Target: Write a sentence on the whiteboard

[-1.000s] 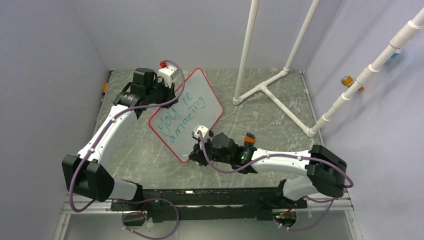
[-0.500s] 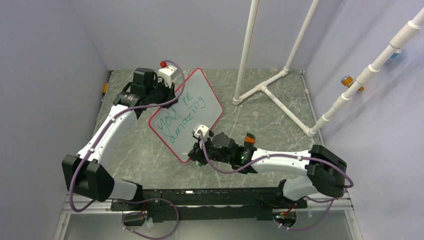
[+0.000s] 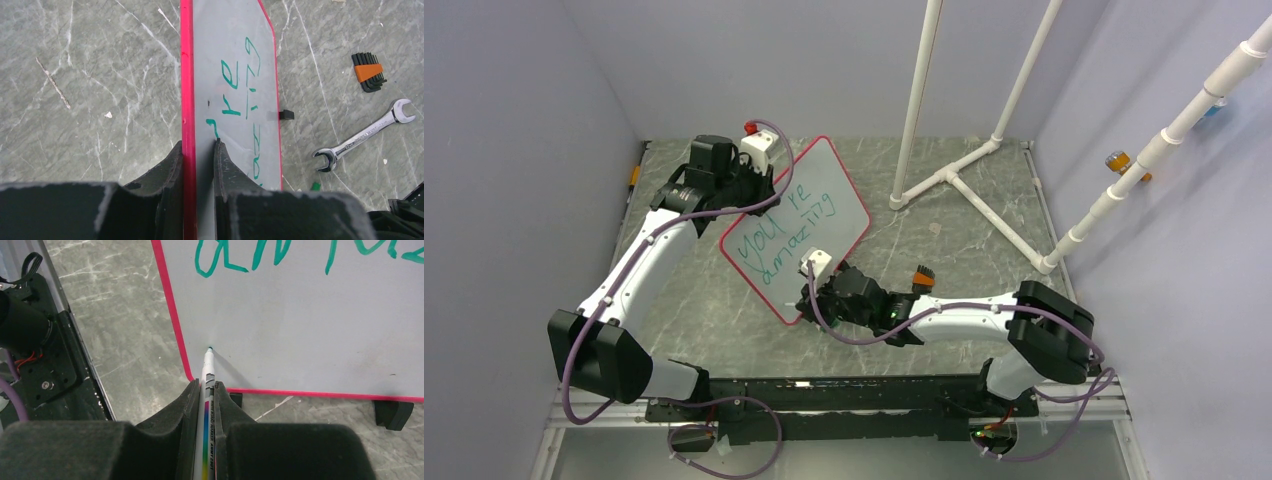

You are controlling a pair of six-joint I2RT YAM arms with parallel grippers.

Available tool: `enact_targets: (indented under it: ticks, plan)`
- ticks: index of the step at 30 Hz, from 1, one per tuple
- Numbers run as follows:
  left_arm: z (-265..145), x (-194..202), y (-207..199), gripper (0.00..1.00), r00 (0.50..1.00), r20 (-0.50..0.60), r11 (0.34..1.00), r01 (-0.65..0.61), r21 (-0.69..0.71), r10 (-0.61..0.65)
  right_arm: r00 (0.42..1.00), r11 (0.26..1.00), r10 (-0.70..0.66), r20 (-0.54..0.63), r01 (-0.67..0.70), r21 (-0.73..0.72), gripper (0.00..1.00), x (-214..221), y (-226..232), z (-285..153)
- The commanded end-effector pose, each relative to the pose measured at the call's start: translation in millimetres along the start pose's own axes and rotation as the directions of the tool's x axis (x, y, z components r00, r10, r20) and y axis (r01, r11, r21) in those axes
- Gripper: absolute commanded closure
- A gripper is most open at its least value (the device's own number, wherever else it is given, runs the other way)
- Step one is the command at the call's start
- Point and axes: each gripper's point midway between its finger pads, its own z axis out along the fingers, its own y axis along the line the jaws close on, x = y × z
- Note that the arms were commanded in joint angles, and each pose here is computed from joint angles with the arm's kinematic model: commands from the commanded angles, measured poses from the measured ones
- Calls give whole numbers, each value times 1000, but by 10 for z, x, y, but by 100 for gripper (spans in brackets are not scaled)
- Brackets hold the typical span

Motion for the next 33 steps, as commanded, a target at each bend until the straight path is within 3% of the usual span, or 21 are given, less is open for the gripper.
enact_targets:
  ticks: [1,17,33]
  plan:
    - [-20,296,298,100,986,-140,986,-113,-122,95,993,999,9,114,-14,42,100,-358,-33,99]
    - [-14,300,307,100,985,-143,986,-114,-125,96,992,975,-14,127,-15,220,100,-504,-350,61]
    - [-21,308,317,100,984,-146,984,-119,-131,100,982,999,-5,188,-2,39,100,-718,-9,-94]
